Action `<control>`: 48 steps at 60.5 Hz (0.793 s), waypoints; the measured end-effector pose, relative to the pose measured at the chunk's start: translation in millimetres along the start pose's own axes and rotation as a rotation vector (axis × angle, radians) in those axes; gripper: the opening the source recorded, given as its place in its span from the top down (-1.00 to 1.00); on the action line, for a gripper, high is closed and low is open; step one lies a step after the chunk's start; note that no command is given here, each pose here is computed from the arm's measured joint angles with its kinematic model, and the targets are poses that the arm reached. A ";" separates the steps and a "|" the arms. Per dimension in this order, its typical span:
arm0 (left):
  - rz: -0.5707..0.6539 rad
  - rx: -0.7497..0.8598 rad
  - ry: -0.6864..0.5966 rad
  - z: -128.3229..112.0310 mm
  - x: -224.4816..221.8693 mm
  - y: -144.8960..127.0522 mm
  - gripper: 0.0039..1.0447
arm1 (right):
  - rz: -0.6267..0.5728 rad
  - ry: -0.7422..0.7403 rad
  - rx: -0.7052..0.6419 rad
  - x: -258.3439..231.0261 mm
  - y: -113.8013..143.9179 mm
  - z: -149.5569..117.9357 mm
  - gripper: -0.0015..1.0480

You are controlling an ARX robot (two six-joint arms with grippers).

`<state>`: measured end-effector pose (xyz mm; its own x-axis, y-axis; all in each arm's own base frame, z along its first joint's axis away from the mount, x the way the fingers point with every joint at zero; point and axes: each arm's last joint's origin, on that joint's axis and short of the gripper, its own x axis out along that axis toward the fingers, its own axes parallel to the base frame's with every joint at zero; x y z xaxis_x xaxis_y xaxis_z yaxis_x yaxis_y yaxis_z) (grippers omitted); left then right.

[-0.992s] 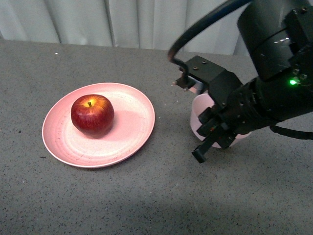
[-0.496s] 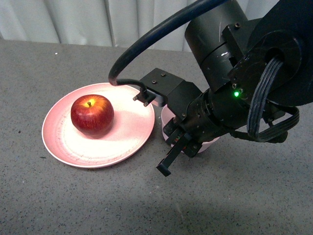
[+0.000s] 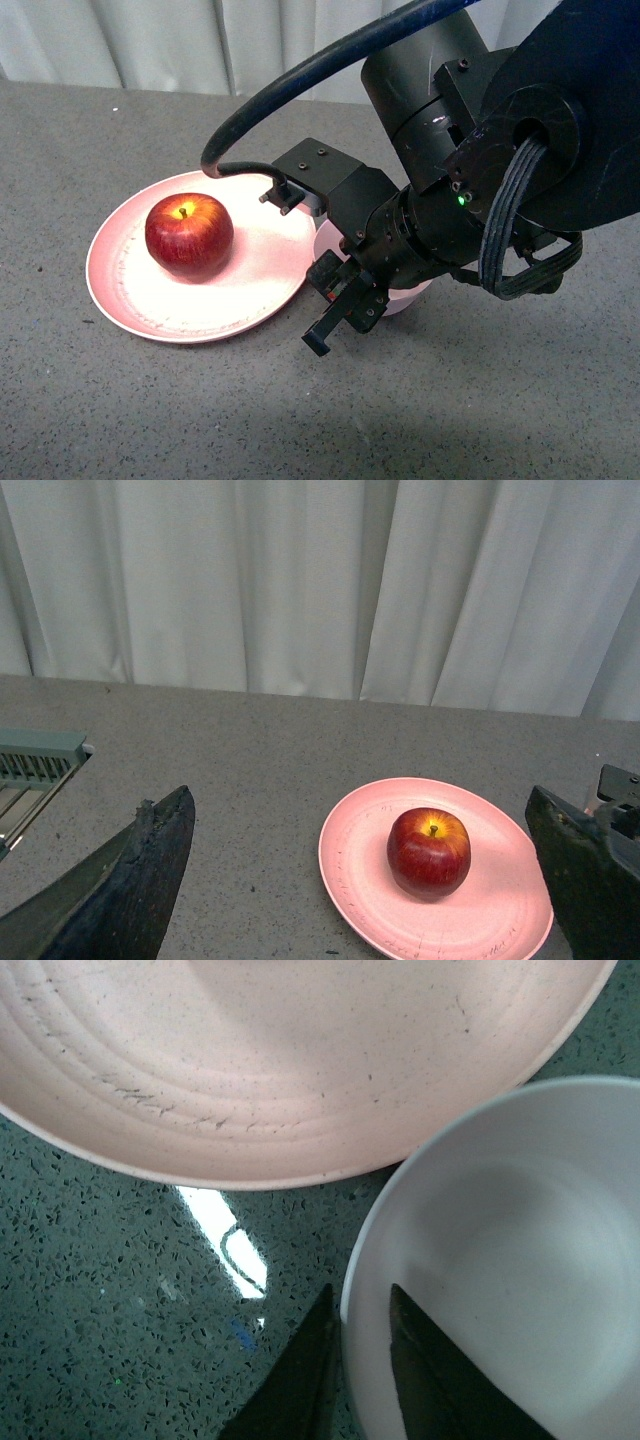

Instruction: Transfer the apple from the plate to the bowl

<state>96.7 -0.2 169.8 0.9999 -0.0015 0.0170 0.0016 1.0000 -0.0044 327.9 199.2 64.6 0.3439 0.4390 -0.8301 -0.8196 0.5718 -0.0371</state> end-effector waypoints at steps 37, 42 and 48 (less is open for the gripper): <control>0.000 0.000 0.000 0.0 0.0 0.0 -0.88 | -0.362 -0.358 0.312 -98.1 -21.4 -33.9 -0.82; -0.003 0.000 0.000 0.0 0.0 -0.1 -0.88 | -0.684 -0.573 0.413 -110.0 -19.9 -55.3 -0.53; 0.002 0.000 0.001 -0.1 0.0 0.1 -0.88 | -0.854 -0.793 0.482 -141.7 -14.2 -82.8 -0.16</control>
<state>96.7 -0.1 169.7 0.9999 0.0004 0.0162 -0.0003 1.0000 -0.0044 252.9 71.5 136.7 0.9973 0.0041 -0.0736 -0.0079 0.9987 -0.0510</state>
